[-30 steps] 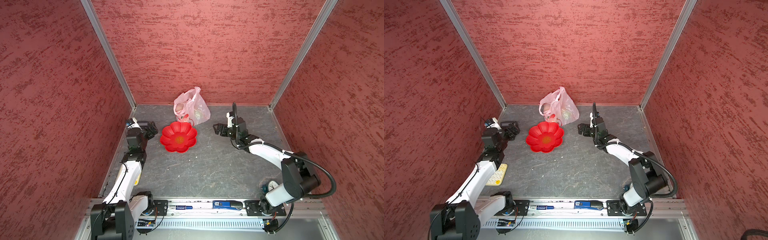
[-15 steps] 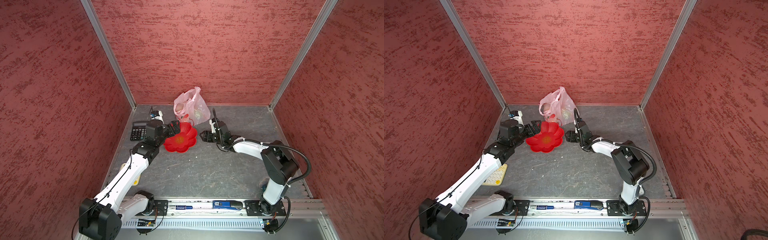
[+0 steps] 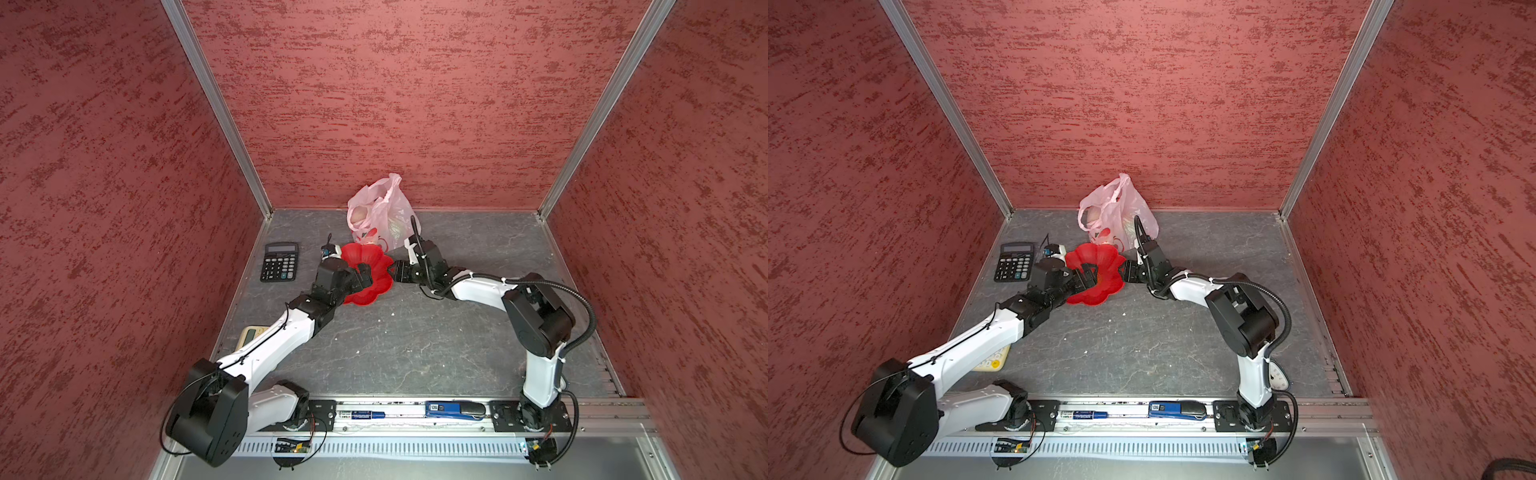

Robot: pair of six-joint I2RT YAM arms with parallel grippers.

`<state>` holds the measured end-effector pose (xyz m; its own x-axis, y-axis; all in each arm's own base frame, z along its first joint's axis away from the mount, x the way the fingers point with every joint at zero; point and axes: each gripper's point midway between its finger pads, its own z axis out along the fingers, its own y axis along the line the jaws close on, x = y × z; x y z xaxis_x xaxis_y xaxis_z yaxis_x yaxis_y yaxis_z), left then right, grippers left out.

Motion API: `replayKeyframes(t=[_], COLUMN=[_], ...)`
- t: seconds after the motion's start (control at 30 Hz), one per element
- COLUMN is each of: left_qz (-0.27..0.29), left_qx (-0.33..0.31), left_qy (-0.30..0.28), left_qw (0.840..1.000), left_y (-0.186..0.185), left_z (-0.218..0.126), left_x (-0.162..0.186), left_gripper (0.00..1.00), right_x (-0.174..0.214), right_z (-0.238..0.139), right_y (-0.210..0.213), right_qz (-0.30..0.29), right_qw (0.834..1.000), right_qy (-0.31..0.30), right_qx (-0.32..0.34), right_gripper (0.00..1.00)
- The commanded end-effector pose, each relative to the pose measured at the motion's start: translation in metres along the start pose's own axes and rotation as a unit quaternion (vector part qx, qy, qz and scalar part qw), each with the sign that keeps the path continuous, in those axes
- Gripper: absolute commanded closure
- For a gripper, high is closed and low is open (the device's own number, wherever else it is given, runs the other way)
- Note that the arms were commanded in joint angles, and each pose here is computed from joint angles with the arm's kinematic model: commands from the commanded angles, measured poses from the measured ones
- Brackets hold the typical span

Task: Take the fake fruits out of the plastic bag
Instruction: 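Reach both grippers toward the red flower-shaped plate beside the pink bag, then grasp the red plate rim with the right gripper and drag it away from the bag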

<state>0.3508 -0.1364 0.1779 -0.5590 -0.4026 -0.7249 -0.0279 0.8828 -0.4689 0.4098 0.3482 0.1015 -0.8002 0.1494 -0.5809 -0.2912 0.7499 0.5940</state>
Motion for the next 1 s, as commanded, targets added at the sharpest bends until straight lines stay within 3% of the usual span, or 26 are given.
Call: replayKeyframes(t=[0.0,0.3,0.57,0.73,0.97], left_qz=[0.041,0.091,0.045,0.062,0.06], left_qx=[0.006,-0.025,-0.004,-0.009,0.013], left_qy=[-0.02,-0.012,0.013,0.049,0.03], left_qw=[0.999,0.995,0.999,0.997,0.998], left_y=[-0.016,-0.014,0.001,0.002,-0.002], left_z=[-0.028,-0.059,-0.056,-0.057,-0.067], left_x=[-0.03,-0.061,-0.065,-0.063,-0.068], left_gripper=[0.0,0.0,0.0,0.0,0.0], right_x=[-0.001,0.007,0.016,0.021,0.032], right_z=[0.007,0.02,0.033,0.04,0.047], right_y=[0.004,0.0,0.003,0.002,-0.001], right_qz=[0.009,0.014,0.013,0.011,0.015], right_qw=[1.0,0.999,0.999,0.998,0.997], right_qy=[0.005,0.028,0.049,0.06,0.075], right_qx=[-0.003,0.006,0.013,0.021,0.029], right_gripper=[0.42,0.49,0.54,0.57,0.7])
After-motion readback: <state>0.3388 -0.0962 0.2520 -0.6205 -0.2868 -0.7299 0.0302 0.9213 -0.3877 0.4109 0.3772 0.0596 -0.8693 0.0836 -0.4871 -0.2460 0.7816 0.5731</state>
